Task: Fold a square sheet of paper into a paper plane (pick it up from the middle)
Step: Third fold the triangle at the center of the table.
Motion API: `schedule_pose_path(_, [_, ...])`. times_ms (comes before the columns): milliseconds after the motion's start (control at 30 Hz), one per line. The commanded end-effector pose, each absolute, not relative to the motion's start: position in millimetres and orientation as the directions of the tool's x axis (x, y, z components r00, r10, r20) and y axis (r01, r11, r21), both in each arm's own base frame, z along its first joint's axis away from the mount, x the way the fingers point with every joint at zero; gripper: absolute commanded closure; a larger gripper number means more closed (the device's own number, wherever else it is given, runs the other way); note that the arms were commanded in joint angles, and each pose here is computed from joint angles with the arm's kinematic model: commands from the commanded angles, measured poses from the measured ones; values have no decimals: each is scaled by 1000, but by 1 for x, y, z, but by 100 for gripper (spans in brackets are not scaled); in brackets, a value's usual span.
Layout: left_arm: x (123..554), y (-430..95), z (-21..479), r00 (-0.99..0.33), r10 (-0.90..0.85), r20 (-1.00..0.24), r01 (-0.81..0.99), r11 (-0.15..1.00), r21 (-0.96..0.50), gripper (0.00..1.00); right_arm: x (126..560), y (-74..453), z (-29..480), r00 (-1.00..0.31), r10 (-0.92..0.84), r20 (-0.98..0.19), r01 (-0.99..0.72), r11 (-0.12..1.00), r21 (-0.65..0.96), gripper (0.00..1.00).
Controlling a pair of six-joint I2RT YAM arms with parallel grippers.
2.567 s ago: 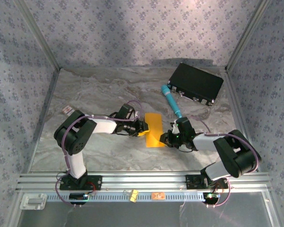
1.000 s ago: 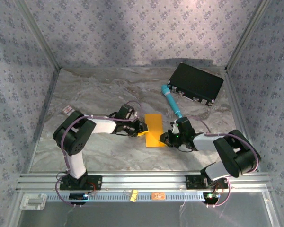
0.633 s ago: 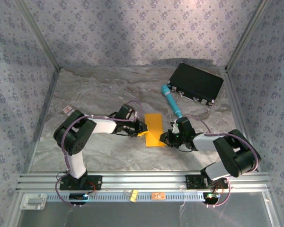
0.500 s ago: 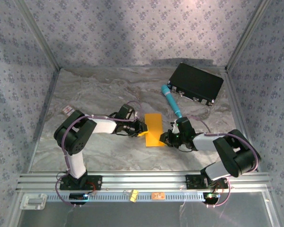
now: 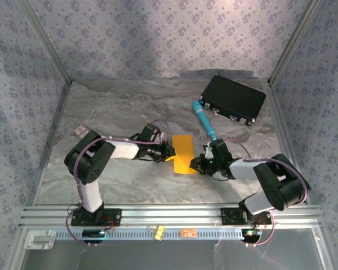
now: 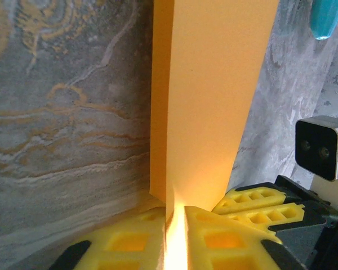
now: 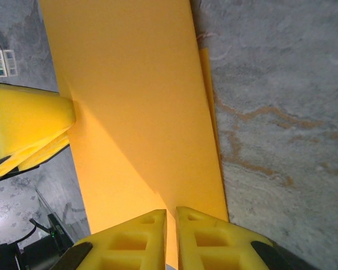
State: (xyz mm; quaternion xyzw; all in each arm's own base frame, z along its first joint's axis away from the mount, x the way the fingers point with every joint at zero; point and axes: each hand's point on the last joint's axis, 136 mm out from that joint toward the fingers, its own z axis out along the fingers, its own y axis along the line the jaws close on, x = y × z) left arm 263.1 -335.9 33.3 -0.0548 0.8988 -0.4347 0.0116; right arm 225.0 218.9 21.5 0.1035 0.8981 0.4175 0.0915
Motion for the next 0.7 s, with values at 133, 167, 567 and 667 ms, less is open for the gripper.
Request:
schedule_pose_path(133, [258, -328, 37, -993, -115, 17, -86, 633, -769, 90, 224, 221, 29, -960, 232, -155, 42, 670, 741, 75])
schedule_pose_path(167, [257, -326, 37, -993, -116, 21, -91, 638, -764, 90, 225, 222, 34, -958, 223, -179, 20, 676, 736, 72])
schedule_pose_path(567, [253, -303, 50, -989, -143, 41, -123, 636, -762, 90, 220, 234, 83, -803, -35, -595, -379, 801, 465, 42])
schedule_pose_path(667, [254, -302, 52, -988, -146, 44, -127, 632, -765, 90, 217, 245, 94, -660, -157, -735, -530, 791, 307, 42])
